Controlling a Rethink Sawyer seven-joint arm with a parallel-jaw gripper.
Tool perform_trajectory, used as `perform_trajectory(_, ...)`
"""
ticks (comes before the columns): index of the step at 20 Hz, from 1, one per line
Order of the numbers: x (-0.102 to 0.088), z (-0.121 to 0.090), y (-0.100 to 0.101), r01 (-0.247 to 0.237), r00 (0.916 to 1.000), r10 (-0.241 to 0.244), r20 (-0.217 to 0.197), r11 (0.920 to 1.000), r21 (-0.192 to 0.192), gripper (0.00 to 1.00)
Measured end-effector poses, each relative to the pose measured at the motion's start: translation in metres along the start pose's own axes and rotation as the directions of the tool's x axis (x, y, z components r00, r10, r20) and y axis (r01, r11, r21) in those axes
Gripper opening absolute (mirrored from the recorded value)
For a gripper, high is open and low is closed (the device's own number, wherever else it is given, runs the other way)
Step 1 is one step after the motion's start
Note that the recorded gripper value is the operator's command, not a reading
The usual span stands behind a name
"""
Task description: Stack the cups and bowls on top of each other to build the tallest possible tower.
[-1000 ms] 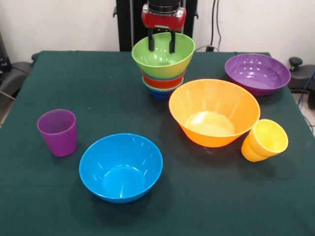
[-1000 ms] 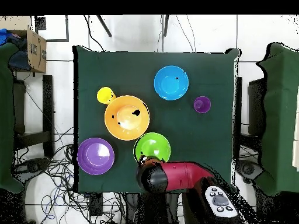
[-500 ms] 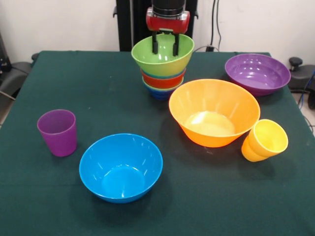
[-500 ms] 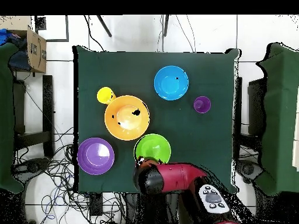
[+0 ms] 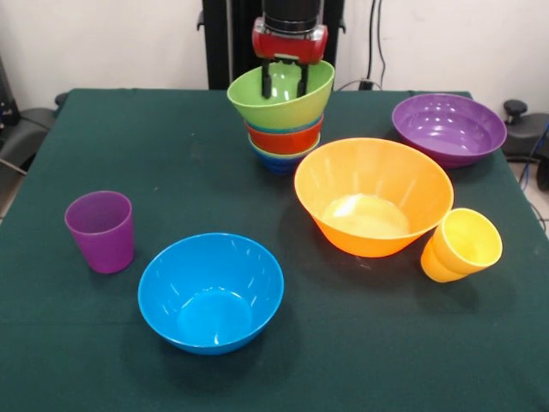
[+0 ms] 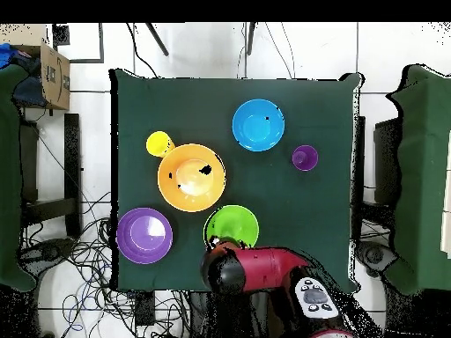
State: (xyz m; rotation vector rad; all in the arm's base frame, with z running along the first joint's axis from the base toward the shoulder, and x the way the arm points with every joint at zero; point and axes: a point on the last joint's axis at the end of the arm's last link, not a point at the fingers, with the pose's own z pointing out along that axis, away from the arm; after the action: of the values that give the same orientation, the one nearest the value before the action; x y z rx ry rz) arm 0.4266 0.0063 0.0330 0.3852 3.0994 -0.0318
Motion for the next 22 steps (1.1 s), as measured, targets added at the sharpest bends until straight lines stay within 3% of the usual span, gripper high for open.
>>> perform_trajectory(8, -0.011, 0.005, -0.008, 0.004, 0.9976, -0.006, 0.070, 0.9994, 0.034, 1.00)
perform_trajectory(22, -0.036, -0.007, -0.013, -0.024, 0.9889, 0.023, 0.147, 0.9997, 0.004, 1.00)
